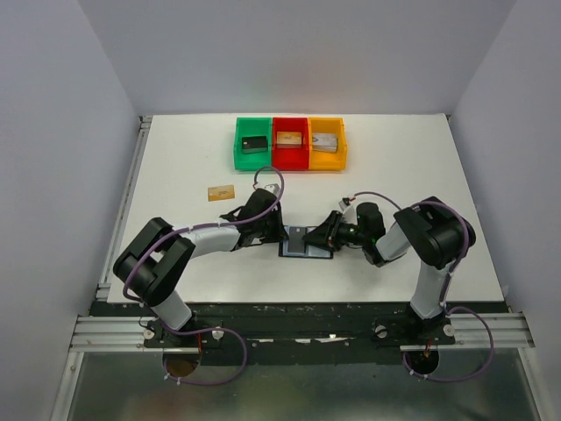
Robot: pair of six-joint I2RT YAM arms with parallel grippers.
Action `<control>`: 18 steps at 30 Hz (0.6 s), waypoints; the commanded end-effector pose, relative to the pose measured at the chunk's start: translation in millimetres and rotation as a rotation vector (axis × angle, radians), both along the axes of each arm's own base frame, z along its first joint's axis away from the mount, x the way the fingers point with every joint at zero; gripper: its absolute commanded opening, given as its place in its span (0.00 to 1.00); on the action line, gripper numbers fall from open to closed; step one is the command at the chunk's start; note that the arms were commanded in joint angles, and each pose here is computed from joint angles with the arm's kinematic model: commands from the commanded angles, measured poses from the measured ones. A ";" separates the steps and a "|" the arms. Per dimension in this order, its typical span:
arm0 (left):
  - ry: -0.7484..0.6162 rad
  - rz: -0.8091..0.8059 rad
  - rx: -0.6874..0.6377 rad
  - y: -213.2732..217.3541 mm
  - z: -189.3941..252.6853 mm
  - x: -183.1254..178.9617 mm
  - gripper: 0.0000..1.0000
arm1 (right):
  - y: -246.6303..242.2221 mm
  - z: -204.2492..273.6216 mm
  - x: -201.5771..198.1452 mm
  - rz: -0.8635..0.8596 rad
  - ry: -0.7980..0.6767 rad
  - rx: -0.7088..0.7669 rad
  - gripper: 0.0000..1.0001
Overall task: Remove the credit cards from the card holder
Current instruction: Remove the credit card from the card holder.
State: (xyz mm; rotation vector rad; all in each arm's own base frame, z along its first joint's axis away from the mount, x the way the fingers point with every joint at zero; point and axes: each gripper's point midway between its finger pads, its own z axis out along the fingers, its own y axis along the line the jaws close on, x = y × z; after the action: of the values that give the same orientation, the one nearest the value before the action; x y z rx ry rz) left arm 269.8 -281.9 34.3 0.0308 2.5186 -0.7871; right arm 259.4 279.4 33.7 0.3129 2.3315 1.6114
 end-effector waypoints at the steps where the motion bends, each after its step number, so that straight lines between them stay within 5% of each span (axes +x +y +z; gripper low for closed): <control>1: 0.085 -0.019 0.070 11.5 -23.6 -27.0 0.00 | 0.9 1.0 5.0 -0.019 -0.024 0.022 0.38; 18: 0.060 -0.070 0.045 -2.9 -18.9 -31.1 0.00 | 9.1 7.8 6.4 0.007 -0.013 0.107 0.38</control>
State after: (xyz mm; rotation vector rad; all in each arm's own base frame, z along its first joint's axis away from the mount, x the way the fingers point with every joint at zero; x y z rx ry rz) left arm 270.0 -281.3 34.4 0.0384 2.5053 -0.7574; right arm 261.4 281.8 31.4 0.3737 2.3008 1.6934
